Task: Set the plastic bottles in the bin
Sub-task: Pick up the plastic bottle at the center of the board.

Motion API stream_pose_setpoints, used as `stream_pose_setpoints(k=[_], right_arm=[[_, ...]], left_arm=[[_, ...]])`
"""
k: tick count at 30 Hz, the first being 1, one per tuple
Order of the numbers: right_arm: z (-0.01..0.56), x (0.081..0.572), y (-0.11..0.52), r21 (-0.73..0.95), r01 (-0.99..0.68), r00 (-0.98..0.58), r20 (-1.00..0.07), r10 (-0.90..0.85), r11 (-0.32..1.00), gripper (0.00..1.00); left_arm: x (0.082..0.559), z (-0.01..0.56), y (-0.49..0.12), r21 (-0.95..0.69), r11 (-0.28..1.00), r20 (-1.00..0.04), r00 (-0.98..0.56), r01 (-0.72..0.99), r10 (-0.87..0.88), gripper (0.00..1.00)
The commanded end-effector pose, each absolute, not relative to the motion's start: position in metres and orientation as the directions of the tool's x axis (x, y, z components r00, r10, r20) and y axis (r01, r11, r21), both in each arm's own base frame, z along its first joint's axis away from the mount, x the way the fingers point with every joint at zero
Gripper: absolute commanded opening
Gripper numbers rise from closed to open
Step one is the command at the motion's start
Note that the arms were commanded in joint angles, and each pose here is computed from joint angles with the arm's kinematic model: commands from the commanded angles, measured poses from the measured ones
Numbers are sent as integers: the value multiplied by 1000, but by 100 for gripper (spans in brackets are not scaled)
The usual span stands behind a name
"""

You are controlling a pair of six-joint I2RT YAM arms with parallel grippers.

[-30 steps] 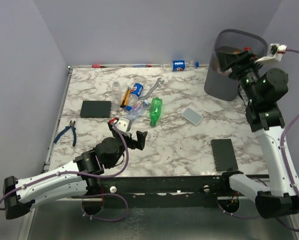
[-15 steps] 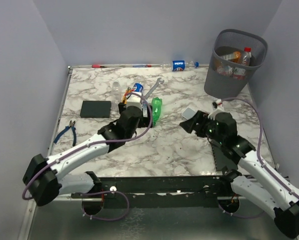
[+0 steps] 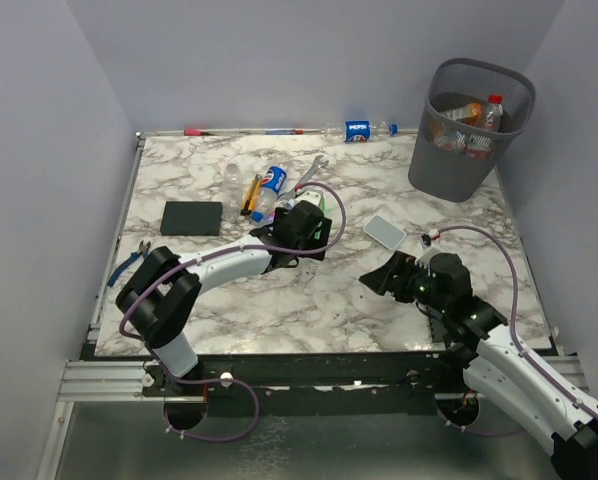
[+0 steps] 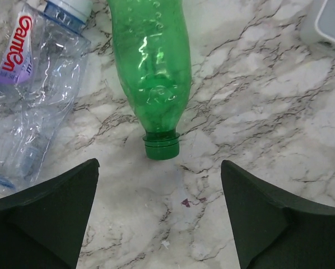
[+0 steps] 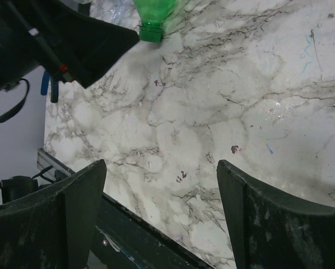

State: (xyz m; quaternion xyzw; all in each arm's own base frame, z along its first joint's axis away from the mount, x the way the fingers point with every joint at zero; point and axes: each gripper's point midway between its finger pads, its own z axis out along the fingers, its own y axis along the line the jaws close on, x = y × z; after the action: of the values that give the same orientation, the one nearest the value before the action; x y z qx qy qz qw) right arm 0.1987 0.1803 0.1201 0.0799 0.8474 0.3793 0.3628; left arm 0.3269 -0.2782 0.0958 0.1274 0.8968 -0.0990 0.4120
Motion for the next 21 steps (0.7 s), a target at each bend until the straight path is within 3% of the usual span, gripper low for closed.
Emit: stream_pose_setpoints(k=[1, 10, 15, 18, 21], right_arm=[[127, 195, 178, 680, -194, -702, -600, 384, 707, 83], [137, 195, 174, 666, -202, -687, -619, 381, 718, 82], [142, 196, 171, 661, -197, -676, -626, 389, 724, 82], [143, 195, 170, 661, -193, -677, -624, 389, 725, 82], [146, 195, 170, 661, -190, -676, -624, 391, 726, 82]], left_arm=[[326, 70, -267, -28, 957, -710, -680, 287, 183, 89], [336, 41, -279, 8, 939, -671, -695, 344, 260, 79], [346, 32, -283, 24, 931, -670, -685, 364, 285, 69], [349, 24, -283, 13, 931, -662, -695, 366, 282, 57], [345, 23, -286, -23, 927, -665, -698, 375, 266, 38]])
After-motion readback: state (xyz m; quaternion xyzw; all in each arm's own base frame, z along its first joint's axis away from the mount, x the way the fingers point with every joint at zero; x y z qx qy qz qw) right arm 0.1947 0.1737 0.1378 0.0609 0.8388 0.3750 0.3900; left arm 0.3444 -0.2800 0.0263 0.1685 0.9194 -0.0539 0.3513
